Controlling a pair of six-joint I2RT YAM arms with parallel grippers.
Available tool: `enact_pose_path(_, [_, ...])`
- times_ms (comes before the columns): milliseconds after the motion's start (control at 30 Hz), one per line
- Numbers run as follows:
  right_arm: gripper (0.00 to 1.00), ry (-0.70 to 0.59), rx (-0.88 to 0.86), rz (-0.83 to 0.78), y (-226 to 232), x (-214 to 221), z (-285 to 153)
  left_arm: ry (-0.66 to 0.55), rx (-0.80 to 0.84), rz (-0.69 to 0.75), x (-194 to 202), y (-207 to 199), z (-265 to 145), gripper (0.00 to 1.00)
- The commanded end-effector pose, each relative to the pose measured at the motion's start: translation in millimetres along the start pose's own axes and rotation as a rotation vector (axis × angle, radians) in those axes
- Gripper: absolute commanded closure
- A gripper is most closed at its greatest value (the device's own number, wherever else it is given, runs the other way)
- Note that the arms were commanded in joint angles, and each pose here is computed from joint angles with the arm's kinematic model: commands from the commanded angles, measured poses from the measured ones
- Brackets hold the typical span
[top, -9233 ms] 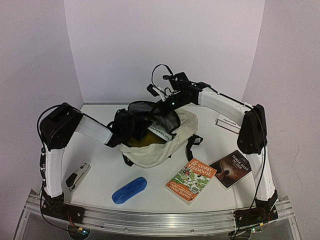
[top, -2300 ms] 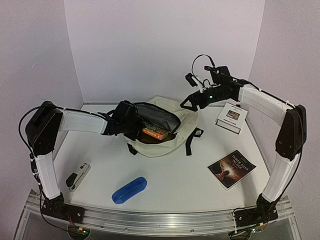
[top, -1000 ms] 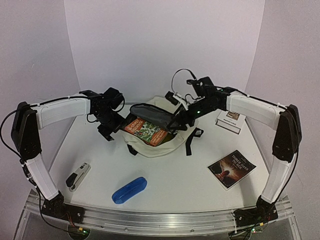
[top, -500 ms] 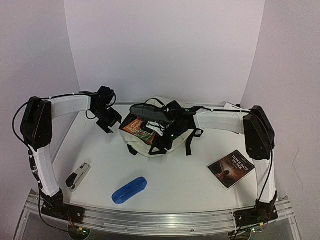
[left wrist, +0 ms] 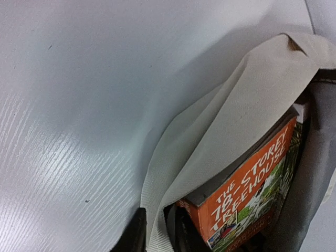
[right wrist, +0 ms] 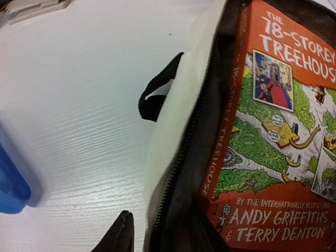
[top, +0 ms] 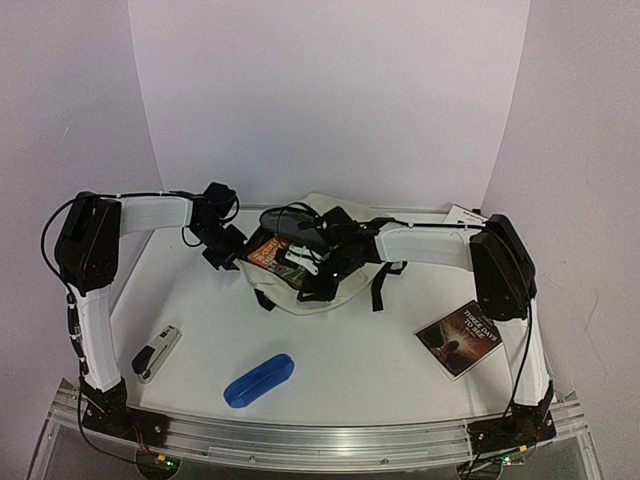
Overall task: Pack the student bag
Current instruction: Adjust the student bag at the center of the board.
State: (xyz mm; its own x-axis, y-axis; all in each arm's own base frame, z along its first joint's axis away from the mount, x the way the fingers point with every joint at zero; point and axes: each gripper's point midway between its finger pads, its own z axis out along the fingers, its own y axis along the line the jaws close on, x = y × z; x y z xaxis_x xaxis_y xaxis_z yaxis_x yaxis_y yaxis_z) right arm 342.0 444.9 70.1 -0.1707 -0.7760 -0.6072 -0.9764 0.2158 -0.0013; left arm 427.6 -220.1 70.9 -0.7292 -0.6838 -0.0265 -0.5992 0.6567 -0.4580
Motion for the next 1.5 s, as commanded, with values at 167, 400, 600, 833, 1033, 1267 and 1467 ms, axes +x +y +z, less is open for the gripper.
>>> enact_pose_path(167, [1.0, -0.202, 0.021, -0.025, 3, -78, -69, -0.096, 0.084, 0.078, -20, -44, -67, 1.0])
enact_pose_path(400, [1.0, -0.282, -0.034, -0.036, 16, -107, -102, -0.135, 0.087, 0.106, -17, -41, -113, 1.0])
enact_pose_path(600, [1.0, -0.205, -0.135, -0.012, 32, -76, -75, -0.091, 0.012, 0.013, -4, 10, -85, 1.0])
enact_pose_path(833, [0.52, -0.294, -0.114, 0.074, 13, -103, -120, -0.128, -0.012, 0.032, -14, 15, -86, 0.9])
enact_pose_path(1033, [0.17, -0.413, 0.046, 0.347, -108, -84, -211, -0.157, 0.036, 0.122, -24, -17, -105, 0.32])
enact_pose_path(1267, [0.03, -0.25, 0.422, 0.665, -257, 77, -261, -0.204, 0.083, 0.186, -31, -40, -134, 0.0])
enact_pose_path(1467, [0.07, 0.018, 0.715, 0.718, -312, 183, -264, -0.19, 0.089, 0.169, -28, -37, -133, 0.0])
